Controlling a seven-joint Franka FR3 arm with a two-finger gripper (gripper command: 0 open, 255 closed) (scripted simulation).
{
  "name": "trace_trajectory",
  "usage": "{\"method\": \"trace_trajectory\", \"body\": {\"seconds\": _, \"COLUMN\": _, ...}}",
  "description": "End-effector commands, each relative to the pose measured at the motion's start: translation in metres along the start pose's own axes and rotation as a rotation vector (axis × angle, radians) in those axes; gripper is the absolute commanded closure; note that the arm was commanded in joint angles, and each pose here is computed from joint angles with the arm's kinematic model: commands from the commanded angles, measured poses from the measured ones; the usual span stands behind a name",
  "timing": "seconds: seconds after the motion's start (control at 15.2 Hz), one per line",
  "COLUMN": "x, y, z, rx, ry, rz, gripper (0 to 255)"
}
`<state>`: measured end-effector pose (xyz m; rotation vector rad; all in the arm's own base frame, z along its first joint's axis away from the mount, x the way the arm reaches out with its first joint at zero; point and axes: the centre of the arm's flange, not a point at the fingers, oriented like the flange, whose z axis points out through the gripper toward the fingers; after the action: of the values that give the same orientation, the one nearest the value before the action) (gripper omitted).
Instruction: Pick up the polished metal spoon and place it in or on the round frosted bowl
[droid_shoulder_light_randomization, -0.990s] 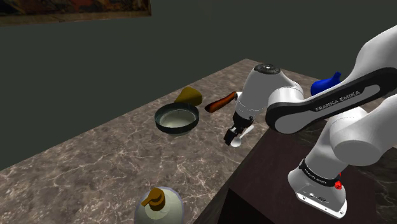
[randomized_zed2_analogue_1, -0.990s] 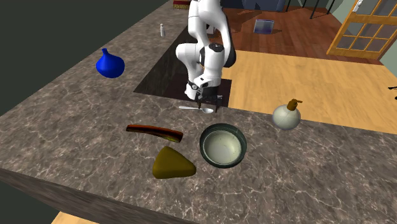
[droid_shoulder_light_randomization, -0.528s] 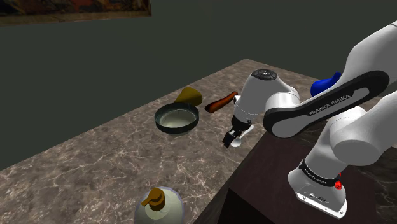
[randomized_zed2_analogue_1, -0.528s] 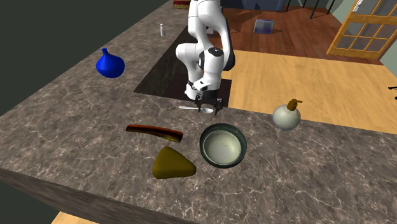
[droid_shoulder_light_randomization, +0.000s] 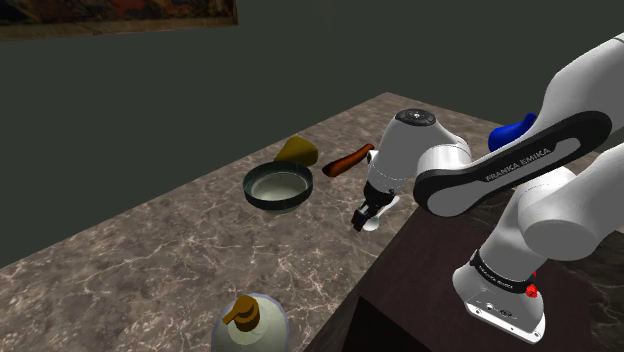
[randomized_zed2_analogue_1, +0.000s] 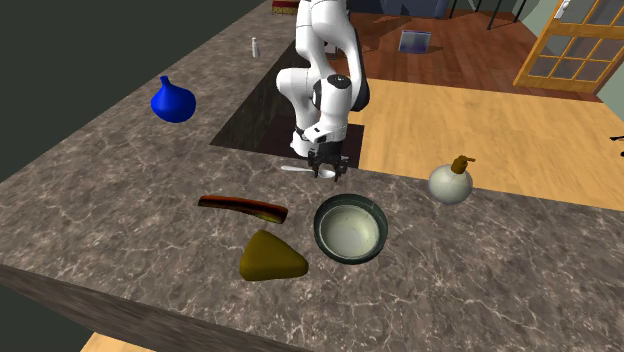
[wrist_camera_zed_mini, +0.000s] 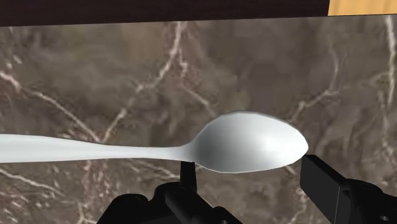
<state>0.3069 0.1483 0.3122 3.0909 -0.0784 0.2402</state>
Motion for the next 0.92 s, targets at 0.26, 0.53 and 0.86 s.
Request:
{"method": "trace_trajectory", "body": {"seconds": 0.26, "x": 0.0, "y": 0.0, "z": 0.0, "rx": 0.0, "ry": 0.0, "rz": 0.0, "gripper": 255}}
{"method": "trace_trajectory", "body": {"seconds": 0.53, "x": 0.003, "y": 0.001, "z": -0.021, "rx": 0.0, "ry": 0.0, "rz": 0.0, "gripper": 255}}
{"method": "trace_trajectory", "body": {"seconds": 0.86, "x": 0.007, "y": 0.002, "z": -0.047, "rx": 0.0, "ry": 0.0, "rz": 0.0, "gripper": 255}}
